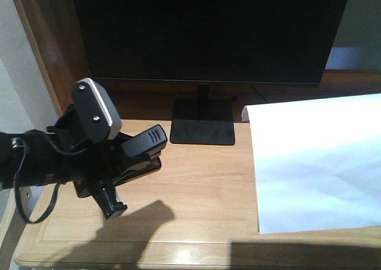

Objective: Grab stapler and paper to desk for stapling
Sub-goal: 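Lower the left gripper holding the stapler toward the desk top, then set the black stapler down on the desk with the left gripper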

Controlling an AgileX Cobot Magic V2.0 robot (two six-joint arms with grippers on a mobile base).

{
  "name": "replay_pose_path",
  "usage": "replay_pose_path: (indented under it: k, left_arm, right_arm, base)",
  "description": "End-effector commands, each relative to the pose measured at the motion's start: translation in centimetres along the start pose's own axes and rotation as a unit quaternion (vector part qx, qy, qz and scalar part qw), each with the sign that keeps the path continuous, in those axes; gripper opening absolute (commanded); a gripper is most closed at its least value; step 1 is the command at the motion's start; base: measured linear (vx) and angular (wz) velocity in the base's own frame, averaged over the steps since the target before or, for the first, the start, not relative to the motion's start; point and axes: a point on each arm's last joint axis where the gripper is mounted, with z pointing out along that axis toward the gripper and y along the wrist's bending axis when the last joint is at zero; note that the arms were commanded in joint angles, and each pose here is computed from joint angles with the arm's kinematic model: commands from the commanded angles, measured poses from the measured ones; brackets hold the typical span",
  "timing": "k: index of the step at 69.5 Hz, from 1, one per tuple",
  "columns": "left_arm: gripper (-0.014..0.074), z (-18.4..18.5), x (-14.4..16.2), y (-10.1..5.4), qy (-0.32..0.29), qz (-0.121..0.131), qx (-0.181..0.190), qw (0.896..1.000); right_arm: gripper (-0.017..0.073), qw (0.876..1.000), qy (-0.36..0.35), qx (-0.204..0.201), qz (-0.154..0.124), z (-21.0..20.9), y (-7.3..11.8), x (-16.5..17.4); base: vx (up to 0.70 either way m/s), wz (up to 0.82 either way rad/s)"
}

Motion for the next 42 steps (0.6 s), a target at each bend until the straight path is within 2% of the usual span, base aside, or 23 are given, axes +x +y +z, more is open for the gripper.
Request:
replay_pose_path:
  k: [1, 7, 8, 17, 21, 26, 37, 42]
  left_arm:
    - [-0.0006, 0.2, -1.4, 1.3, -0.054, 0.01, 0.005, 0.998]
    - [-0.0006, 1.5, -1.0, 2.0, -0.074, 0.022, 0.034, 0.996]
    - [-0.0006, 1.7, -0.9, 2.0, -0.077, 0.017, 0.038, 0.996]
    - [-0.0006, 3.6, -0.3, 3.1, -0.105, 0.028, 0.061, 0.992]
    - [-0.0006, 4.6, 0.0, 3.5, -0.11, 0.01, 0.073, 0.991]
    - [-0.0006, 5.8, 0.4, 4.1, -0.11, 0.002, 0.091, 0.99]
    - [-0.0006, 8.9, 0.9, 4.9, -0.12, -0.011, 0.14, 0.983]
    - [-0.0006, 10.4, 1.2, 5.4, -0.12, -0.008, 0.16, 0.98]
  right_arm:
    - [-0.0006, 1.0, -0.009, -0.029, -0.006, 0.5, 0.8, -0.4]
    - [-0.0006, 1.0, -0.009, -0.028, -0.006, 0.5, 0.8, -0.4]
    - [-0.0006, 1.0, -0.009, -0.028, -0.006, 0.5, 0.8, -0.4]
    - [-0.0006, 1.0, -0.009, -0.029, -0.006, 0.5, 0.8, -0.4]
    - [-0.0006, 1.0, -0.009, -0.029, -0.006, 0.5, 0.8, -0.4]
    - [-0.0006, 1.0, -0.009, -0.029, -0.006, 0.5, 0.8, -0.4]
    - [-0.0006, 1.0, -0.009, -0.029, -0.006, 0.5, 0.8, -0.4]
    - [-0.0006, 1.0, -0.009, -0.029, -0.006, 0.5, 0.8, -0.4]
  base:
    - [0.0, 0.0]
    - [0.0, 0.0]
    - [0.0, 0.0]
    - [0.0, 0.0]
    - [0.0, 0.0]
    - [0.0, 0.0]
    - [0.0, 0.0]
    - [0.0, 0.0]
